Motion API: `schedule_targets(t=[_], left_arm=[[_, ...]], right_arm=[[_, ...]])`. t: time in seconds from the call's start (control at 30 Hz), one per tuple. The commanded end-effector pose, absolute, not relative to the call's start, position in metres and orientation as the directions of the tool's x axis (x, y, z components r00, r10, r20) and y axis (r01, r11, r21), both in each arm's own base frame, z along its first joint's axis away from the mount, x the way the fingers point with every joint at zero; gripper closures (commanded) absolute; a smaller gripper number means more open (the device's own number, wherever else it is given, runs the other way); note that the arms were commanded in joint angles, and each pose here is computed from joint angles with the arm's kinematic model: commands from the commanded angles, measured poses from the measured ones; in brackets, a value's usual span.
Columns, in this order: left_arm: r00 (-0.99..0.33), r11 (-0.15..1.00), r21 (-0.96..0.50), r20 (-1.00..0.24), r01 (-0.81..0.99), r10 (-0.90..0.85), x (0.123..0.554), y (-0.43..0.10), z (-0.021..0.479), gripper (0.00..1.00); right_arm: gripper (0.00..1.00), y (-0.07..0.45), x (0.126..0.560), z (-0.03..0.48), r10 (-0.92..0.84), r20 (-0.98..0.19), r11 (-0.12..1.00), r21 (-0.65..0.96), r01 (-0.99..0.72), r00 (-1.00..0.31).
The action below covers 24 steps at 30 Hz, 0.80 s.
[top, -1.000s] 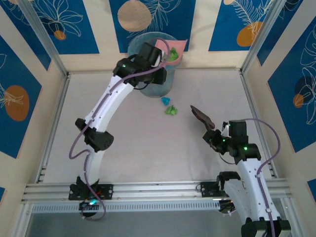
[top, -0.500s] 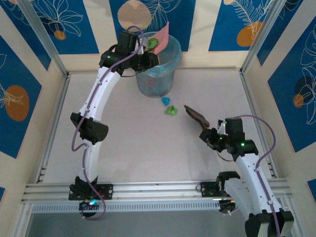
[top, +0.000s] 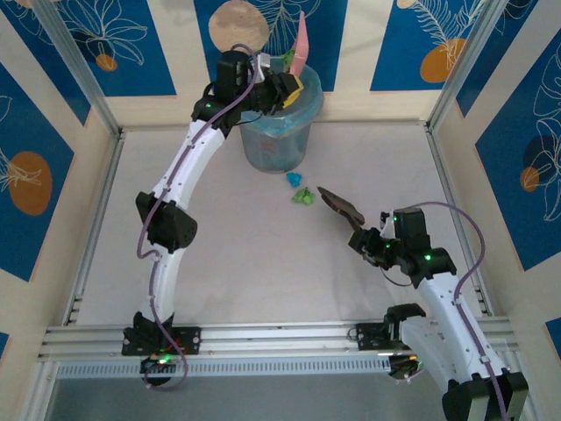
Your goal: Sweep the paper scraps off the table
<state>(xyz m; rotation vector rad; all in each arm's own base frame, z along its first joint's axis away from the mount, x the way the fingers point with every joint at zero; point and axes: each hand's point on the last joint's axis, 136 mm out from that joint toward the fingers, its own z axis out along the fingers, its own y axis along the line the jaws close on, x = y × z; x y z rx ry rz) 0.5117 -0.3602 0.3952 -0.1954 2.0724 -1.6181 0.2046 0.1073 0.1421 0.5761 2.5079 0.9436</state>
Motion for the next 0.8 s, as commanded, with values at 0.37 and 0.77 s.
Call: schedule_targets(t=[0.37, 0.77], left_arm=[[-0.838, -0.022, -0.971, -0.195, 0.239, -0.51, 0.521, -0.376, 0.441, 1.0], [-0.86, -0.066, -0.962, -0.206, 0.265, -0.467, 0.501, -0.391, 0.453, 1.0]], right_arm=[[1.0, 0.1, 0.206, 0.141, 0.521, -0.292, 0.71, 0.67, 0.217, -0.802], [1.0, 0.086, 0.208, 0.128, 0.546, -0.312, 0.737, 0.62, 0.269, -0.777]])
